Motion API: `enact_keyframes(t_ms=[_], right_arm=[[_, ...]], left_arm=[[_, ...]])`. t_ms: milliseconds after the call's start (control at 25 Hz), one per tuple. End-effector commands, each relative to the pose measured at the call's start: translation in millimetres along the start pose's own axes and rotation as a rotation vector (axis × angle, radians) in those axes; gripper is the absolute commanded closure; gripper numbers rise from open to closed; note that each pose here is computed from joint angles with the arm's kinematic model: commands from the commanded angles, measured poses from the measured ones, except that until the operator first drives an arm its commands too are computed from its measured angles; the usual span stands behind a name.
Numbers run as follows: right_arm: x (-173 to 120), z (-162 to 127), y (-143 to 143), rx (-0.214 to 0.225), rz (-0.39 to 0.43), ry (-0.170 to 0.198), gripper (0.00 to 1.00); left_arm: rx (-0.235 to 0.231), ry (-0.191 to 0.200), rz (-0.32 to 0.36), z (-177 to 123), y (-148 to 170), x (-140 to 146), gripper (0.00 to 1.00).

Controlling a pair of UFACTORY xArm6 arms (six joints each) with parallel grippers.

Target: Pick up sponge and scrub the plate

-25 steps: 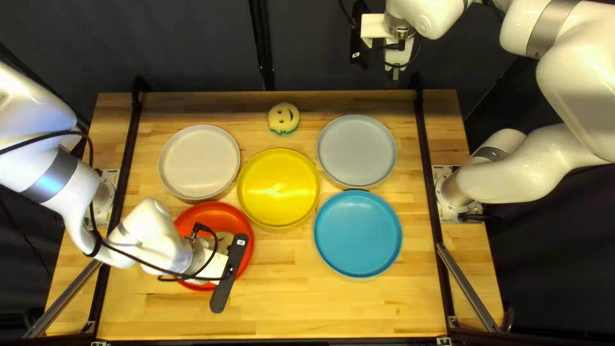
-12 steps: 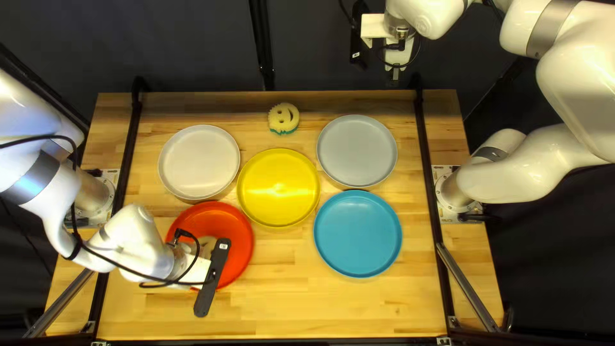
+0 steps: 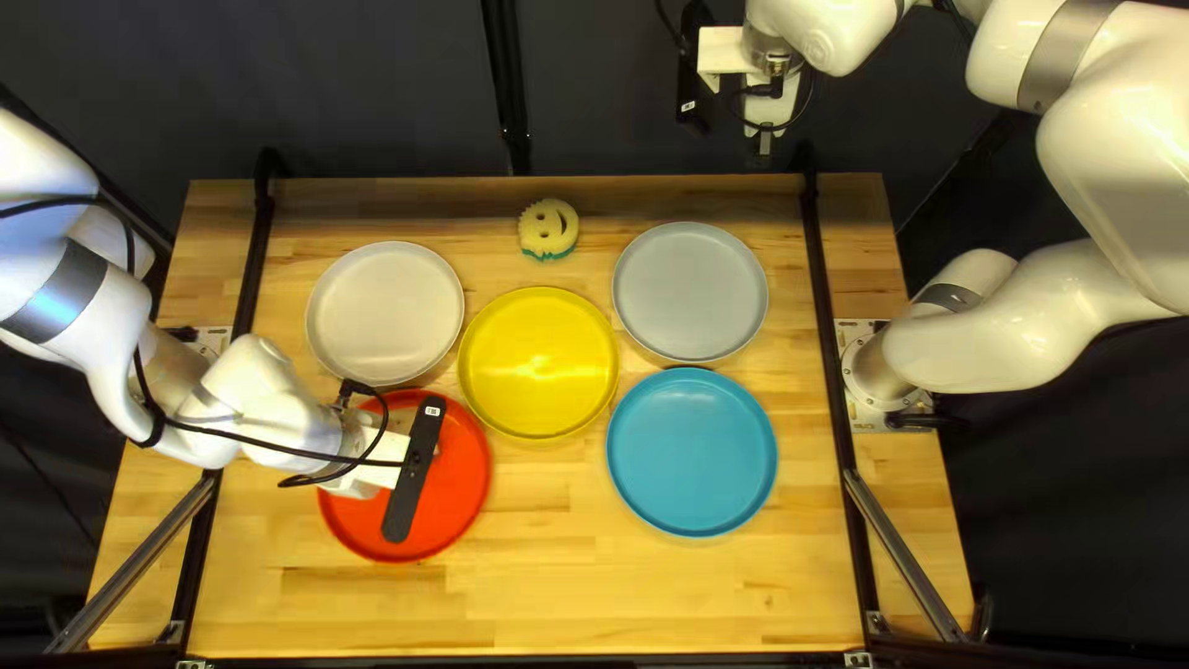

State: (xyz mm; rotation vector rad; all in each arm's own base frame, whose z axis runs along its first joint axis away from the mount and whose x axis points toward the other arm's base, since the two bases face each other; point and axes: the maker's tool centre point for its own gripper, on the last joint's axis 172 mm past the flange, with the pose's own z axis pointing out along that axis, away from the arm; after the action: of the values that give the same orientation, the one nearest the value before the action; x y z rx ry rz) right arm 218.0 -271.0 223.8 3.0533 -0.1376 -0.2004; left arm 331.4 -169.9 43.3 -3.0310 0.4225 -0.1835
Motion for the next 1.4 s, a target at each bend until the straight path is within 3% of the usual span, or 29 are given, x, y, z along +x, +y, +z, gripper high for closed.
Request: enact_keyframes(t_ms=[40, 320, 960, 1120, 1400], right_arm=[[0, 0, 0, 0.000, 0.000, 0.000, 0.00], [0, 0, 0, 0.000, 0.000, 0.000, 0.00], [0, 0, 0, 0.000, 0.000, 0.000, 0.00], [0, 0, 0, 0.000, 0.000, 0.000, 0.00], [0, 0, 0, 0.000, 0.000, 0.000, 0.00]], left_arm=[[0.000, 0.000, 0.004, -5, 34, 5, 1.00], [0.000, 0.014, 0.020, -4, 63, 18, 1.00], [-0.025, -0.005, -0.048, 4, 17, -38, 1.00], [-0.026, -0.001, -0.046, 6, 25, -26, 1.00], [-0.013, 0.021, -0.003, 7, 61, 19, 1.00]])
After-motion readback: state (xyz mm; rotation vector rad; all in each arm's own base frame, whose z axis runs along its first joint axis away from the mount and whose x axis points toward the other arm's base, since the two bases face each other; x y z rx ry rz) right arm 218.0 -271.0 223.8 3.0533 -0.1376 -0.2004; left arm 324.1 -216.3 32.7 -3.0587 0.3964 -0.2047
